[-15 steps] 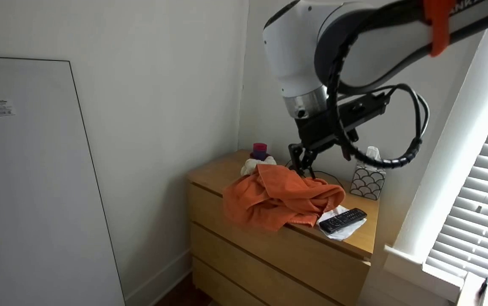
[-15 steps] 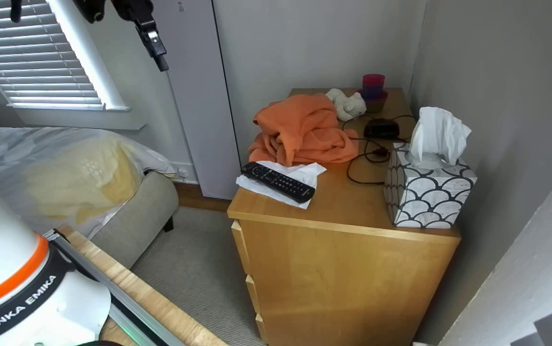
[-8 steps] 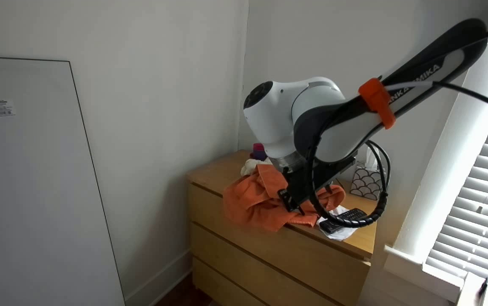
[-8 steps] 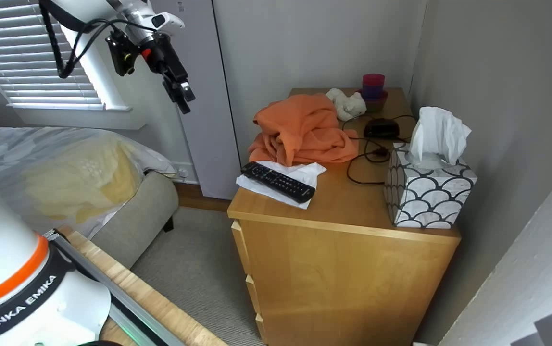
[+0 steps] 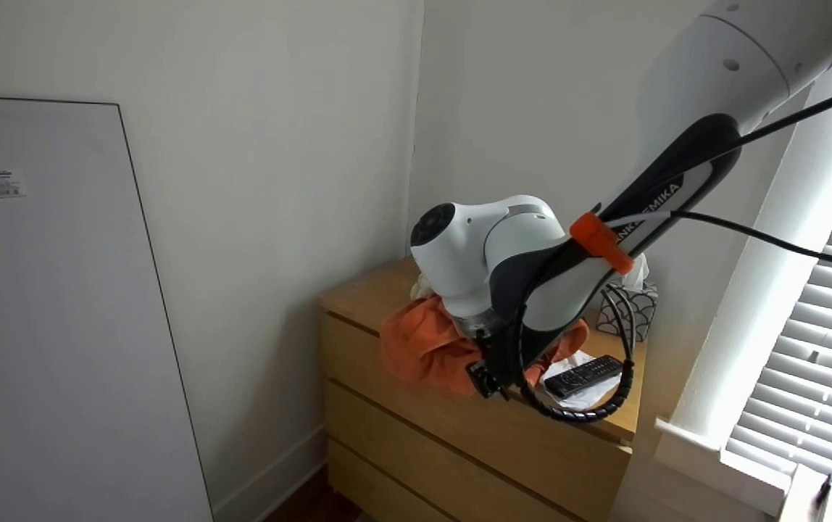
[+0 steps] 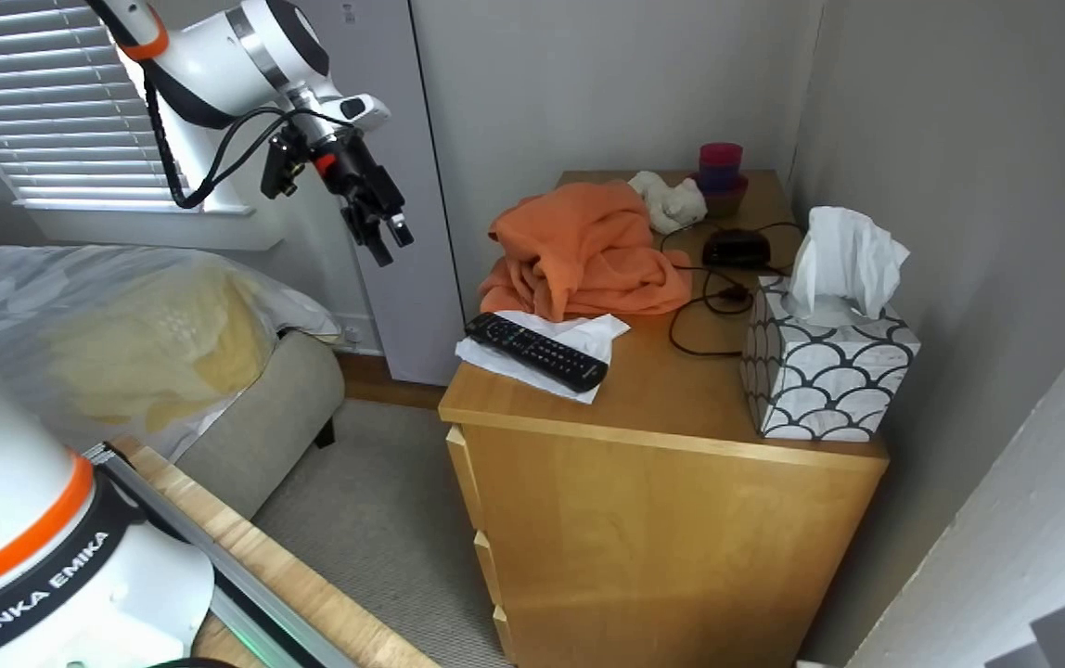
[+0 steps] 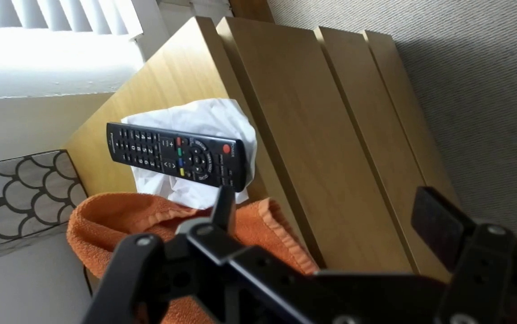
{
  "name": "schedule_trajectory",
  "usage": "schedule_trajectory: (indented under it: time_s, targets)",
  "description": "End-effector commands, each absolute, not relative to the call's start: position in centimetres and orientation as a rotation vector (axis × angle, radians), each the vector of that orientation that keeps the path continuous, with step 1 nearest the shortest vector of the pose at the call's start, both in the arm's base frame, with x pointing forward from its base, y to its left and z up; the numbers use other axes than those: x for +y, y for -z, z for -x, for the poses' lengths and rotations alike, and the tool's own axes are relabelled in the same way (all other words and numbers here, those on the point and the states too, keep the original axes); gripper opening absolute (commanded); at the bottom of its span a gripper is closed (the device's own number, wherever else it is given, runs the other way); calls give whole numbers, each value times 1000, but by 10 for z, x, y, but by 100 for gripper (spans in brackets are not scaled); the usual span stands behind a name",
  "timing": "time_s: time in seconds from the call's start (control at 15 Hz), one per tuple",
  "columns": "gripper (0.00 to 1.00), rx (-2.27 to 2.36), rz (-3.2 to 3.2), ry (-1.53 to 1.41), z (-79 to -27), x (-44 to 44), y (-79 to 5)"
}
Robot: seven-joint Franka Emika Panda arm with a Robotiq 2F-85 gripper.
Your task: Open the topmost drawer
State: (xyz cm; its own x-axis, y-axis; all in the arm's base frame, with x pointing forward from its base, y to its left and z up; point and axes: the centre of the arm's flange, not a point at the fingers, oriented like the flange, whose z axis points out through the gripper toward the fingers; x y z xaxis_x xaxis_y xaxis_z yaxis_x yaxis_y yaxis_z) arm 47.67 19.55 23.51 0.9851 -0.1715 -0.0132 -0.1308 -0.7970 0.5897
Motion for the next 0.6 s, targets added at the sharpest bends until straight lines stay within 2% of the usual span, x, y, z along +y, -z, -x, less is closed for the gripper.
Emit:
schedule_trajectory:
  time_s: [0.0, 0.53]
  targets:
    - [100, -209, -2505, 85, -477, 196, -236]
    - [100, -110, -2523, 73, -477, 195, -141]
